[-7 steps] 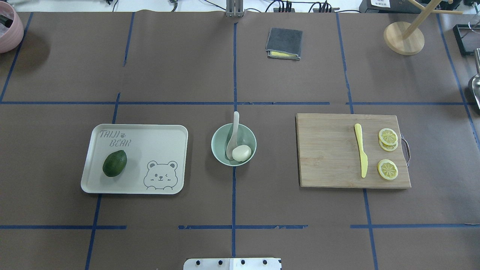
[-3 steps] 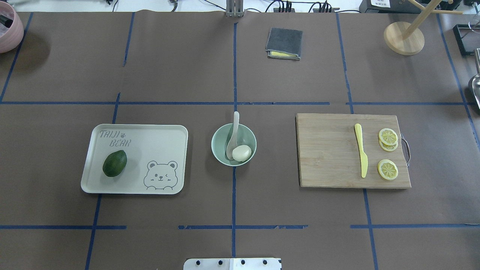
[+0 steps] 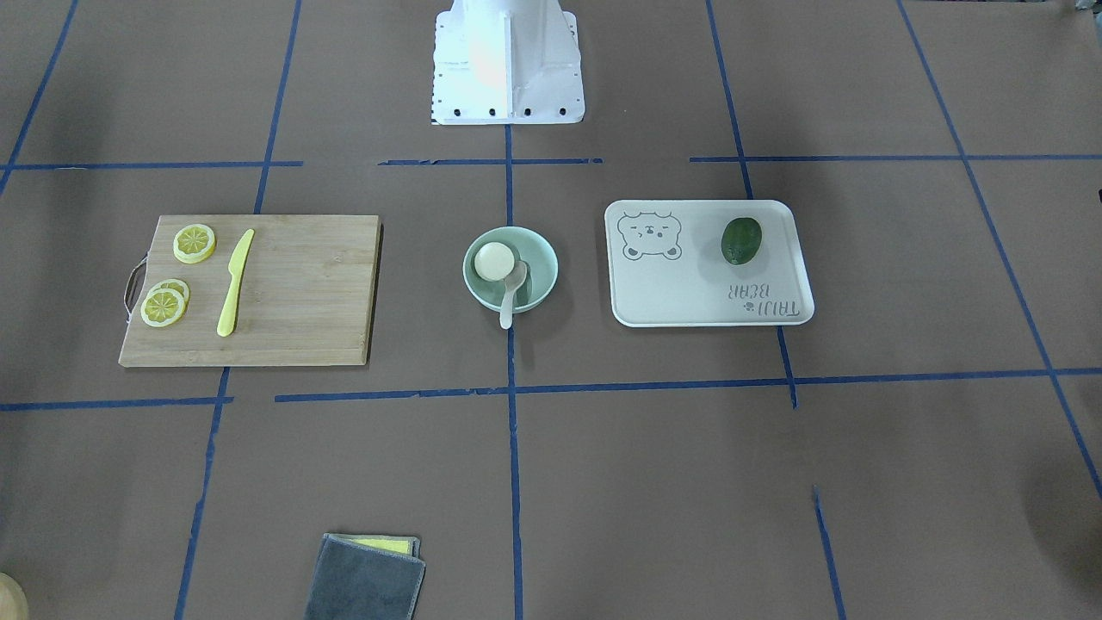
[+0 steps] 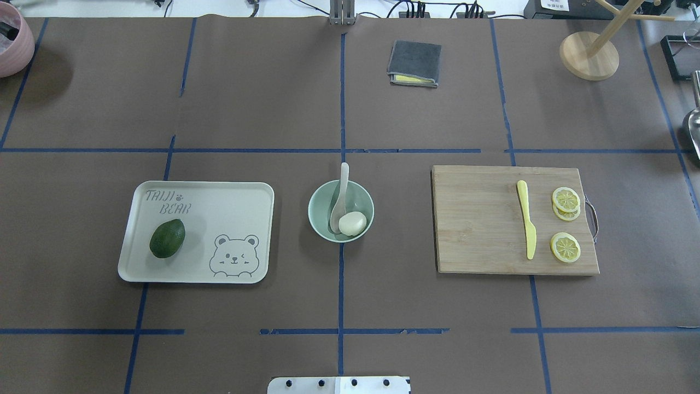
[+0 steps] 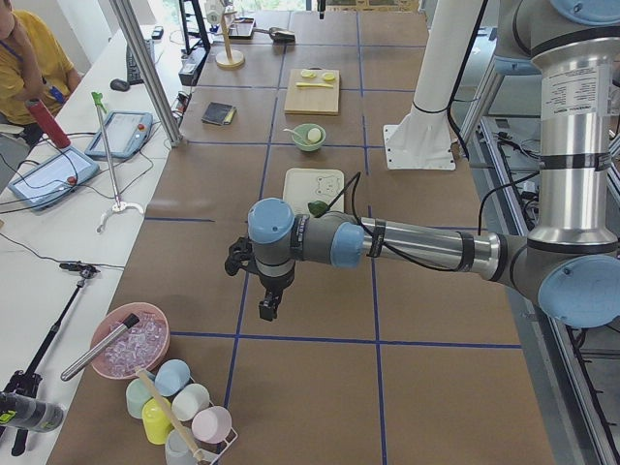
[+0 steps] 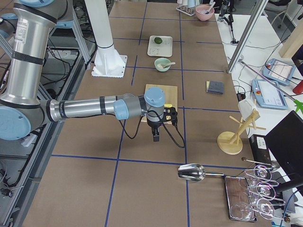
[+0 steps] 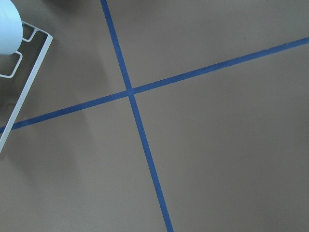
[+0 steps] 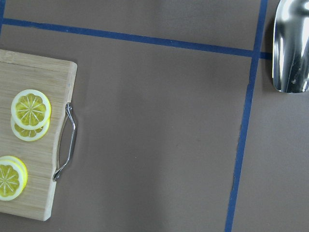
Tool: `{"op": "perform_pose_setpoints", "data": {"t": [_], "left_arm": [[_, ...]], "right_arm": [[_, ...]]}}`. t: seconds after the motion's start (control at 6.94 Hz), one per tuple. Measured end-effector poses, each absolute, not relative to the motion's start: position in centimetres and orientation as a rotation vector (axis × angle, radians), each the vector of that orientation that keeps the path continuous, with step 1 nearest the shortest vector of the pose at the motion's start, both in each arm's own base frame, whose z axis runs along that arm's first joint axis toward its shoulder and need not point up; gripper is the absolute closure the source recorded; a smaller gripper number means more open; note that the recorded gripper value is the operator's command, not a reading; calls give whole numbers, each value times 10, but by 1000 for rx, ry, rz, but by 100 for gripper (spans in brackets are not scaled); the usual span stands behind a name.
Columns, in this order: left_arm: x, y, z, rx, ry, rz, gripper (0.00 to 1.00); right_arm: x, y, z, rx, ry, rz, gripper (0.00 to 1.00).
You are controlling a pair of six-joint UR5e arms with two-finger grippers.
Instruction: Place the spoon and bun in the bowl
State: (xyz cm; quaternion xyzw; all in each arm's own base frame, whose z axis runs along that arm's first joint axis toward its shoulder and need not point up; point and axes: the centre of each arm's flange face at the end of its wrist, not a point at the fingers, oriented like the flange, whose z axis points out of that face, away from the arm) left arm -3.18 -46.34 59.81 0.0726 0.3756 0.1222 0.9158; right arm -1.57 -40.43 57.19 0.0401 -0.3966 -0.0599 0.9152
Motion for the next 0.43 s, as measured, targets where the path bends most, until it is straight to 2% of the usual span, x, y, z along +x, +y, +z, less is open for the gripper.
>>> {"op": "perform_pose_setpoints", "data": {"t": [0.43], "left_arm": [[-31, -464, 602, 143, 773, 250, 0]], "right_arm": [[-15, -403, 574, 80, -815, -128, 0]]}}
